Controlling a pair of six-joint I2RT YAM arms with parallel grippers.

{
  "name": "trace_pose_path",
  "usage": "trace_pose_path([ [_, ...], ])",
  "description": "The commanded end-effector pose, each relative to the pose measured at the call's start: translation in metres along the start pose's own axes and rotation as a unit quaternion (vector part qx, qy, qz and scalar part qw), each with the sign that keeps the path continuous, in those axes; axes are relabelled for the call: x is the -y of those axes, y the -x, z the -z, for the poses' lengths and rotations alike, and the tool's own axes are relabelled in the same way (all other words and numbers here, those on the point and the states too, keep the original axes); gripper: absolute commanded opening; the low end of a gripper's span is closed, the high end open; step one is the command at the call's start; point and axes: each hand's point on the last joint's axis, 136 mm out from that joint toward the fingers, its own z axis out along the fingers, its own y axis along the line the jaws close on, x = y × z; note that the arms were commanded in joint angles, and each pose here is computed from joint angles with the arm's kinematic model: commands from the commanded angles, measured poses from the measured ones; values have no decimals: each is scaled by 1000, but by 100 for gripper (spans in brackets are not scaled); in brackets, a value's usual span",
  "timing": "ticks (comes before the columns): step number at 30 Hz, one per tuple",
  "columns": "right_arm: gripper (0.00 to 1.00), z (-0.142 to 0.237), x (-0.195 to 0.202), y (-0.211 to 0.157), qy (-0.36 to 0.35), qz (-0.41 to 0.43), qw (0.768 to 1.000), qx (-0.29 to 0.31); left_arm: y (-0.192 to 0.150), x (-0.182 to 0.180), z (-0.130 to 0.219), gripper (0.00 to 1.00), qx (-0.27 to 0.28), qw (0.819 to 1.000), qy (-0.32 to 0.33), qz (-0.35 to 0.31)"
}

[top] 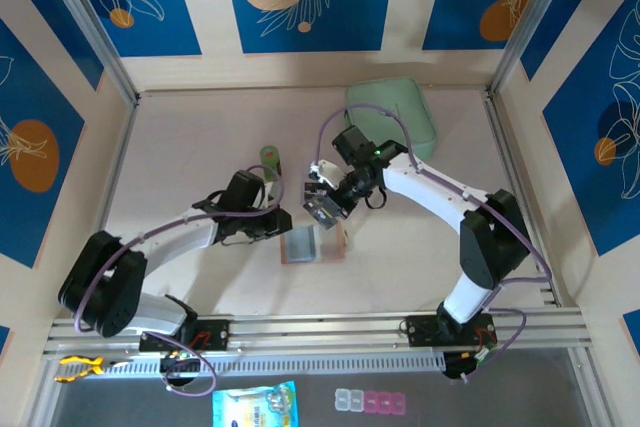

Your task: Take the credit cards out of the card holder

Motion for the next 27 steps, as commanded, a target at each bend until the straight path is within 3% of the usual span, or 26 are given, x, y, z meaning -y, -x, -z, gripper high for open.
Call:
trace_pose_path([
  [1, 0, -4, 5, -13, -1, 132, 989, -64, 1, -10, 8, 18, 15, 1000, 7, 11],
  [18, 0, 21, 64, 38, -8, 195, 976, -98, -16, -35, 30, 19, 22, 999, 31, 38],
  [27, 0, 9, 83, 45, -11, 210, 970, -118, -18, -40, 41, 20, 34, 998, 44, 41],
])
